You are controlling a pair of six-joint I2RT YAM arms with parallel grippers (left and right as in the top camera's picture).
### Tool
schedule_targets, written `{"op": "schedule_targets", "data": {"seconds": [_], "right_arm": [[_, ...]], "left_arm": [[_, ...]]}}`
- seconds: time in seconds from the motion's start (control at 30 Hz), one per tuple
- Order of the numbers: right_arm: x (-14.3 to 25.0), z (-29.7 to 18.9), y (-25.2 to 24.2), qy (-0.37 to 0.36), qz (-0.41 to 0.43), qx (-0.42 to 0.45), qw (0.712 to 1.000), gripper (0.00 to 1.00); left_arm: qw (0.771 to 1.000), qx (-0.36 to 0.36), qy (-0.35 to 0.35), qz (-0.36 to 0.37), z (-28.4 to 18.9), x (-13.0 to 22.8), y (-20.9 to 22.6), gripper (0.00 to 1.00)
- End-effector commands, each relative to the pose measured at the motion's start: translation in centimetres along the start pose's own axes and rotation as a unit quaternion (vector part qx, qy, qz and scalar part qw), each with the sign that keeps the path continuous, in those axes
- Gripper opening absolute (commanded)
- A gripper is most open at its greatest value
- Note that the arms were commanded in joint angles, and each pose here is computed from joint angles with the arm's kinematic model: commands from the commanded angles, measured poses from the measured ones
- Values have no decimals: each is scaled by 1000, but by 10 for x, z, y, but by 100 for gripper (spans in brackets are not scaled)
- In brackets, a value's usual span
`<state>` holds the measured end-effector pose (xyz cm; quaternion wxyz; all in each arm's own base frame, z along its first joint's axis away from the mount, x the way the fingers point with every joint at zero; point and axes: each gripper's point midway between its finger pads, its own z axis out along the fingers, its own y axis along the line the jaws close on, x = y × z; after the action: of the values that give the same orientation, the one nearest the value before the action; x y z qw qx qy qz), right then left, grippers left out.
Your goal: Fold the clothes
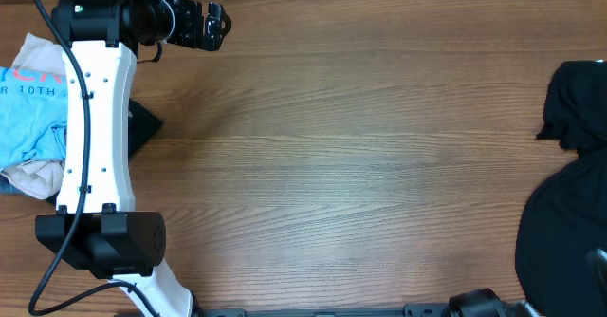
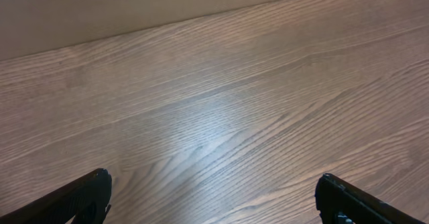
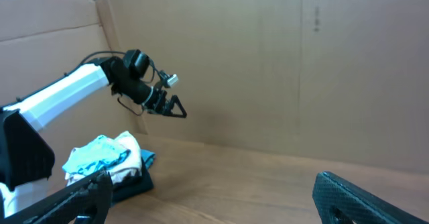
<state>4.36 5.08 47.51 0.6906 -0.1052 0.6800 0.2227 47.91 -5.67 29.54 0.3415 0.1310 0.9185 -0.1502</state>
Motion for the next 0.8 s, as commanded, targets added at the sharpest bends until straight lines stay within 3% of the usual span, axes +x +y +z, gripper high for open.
{"op": "schedule_targets", "data": {"seconds": [0.0,0.13,0.53,0.77], "right_arm": [[26,-4,-8,16,3,27,1000,100],[71,16,-24,47,11,45,998,100],[154,134,-90,-141,-35,54,988,100],[211,152,-120,-133,-26,93,986,100]], "left_arm": [[1000,0,0,-3,2,-1,-1,100],[1000,0,0,-3,2,-1,-1,100],[1000,0,0,-3,2,-1,-1,100],[1000,0,0,-3,2,-1,-1,100]]}}
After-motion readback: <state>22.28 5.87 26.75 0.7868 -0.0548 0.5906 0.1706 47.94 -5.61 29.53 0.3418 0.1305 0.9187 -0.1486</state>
